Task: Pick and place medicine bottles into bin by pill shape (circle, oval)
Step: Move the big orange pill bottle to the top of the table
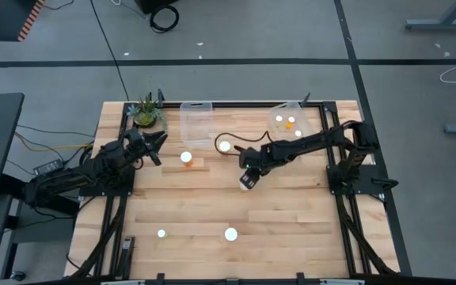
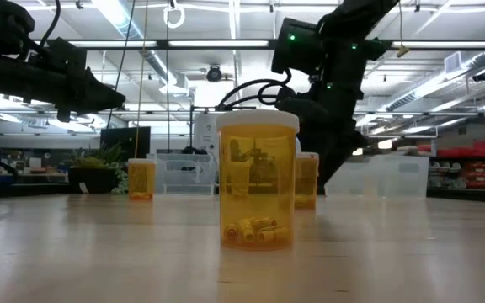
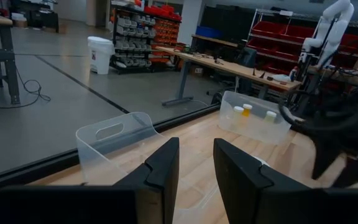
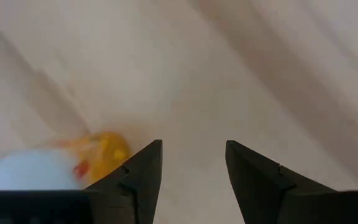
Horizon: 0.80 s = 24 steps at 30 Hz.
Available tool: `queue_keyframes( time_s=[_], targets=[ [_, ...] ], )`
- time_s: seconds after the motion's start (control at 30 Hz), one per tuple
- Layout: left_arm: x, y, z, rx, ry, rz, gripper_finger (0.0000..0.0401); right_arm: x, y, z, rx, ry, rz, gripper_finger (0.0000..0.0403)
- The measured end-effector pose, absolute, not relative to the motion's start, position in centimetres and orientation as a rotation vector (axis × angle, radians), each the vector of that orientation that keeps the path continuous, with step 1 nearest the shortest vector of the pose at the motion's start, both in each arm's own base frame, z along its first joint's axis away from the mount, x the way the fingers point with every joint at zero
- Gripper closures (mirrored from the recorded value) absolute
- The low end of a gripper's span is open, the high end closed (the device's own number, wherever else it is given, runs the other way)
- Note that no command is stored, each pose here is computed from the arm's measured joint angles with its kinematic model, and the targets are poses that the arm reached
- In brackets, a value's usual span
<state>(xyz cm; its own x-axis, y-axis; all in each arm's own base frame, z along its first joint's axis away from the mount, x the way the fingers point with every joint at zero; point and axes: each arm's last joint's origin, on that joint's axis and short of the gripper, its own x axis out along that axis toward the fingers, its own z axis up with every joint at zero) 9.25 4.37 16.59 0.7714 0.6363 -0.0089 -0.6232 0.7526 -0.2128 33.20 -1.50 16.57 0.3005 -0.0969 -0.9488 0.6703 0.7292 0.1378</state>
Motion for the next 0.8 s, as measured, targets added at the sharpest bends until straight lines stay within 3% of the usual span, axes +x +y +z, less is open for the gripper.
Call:
queue_keyframes(
  time_s=[0.47, 0.8],
  targets=[
    [9.3, 4.4, 16.6, -0.209, -0.065, 0.688, 0.0294, 32.6, 2.1, 17.5, 0.535, 1.304, -0.446, 0.0219],
    [9.3, 4.4, 16.6, -0.209, -0.065, 0.688, 0.0294, 33.5, 4.7, 17.9, 0.517, 1.184, -0.371, 0.0219]
  ],
)
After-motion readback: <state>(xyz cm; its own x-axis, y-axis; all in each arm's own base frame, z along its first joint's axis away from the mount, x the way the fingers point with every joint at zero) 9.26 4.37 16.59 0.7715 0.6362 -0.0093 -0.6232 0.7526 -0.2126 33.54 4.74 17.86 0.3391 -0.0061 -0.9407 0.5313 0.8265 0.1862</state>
